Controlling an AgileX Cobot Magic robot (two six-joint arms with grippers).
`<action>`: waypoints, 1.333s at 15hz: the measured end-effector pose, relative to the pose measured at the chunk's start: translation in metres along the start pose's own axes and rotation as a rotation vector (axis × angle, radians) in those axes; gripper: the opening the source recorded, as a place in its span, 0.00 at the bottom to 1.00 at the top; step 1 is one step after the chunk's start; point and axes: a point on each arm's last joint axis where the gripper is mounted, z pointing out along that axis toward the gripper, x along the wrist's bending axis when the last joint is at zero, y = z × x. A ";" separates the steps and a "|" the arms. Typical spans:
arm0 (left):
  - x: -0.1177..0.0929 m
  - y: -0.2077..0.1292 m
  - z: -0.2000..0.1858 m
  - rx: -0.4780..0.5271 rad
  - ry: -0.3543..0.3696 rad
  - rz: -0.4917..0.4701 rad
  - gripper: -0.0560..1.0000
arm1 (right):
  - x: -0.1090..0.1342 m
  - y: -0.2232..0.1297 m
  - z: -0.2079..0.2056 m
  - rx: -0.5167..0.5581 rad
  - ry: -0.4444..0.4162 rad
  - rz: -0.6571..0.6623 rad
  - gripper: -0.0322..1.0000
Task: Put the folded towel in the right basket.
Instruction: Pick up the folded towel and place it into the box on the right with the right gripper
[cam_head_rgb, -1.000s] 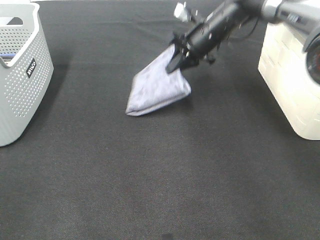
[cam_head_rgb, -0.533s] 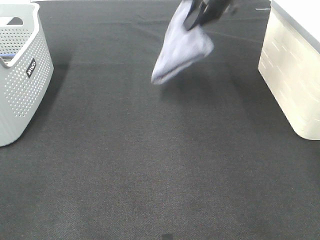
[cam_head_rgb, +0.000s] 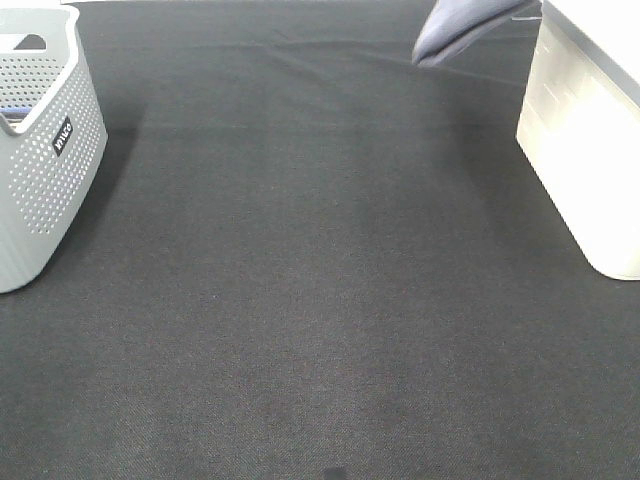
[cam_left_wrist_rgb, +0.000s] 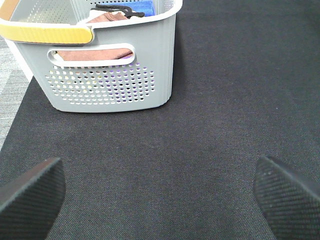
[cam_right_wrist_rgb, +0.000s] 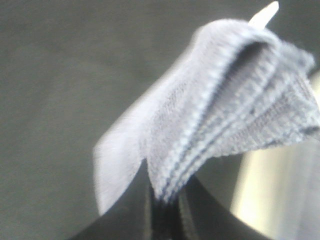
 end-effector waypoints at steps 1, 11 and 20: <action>0.000 0.000 0.000 0.000 0.000 0.000 0.97 | -0.019 -0.001 -0.010 -0.013 -0.031 0.034 0.08; 0.000 0.000 0.000 0.000 0.000 0.000 0.97 | -0.154 -0.054 -0.034 0.054 -0.215 0.319 0.08; 0.000 0.000 0.000 0.000 0.000 0.000 0.97 | -0.174 -0.087 0.029 0.209 -0.185 0.441 0.63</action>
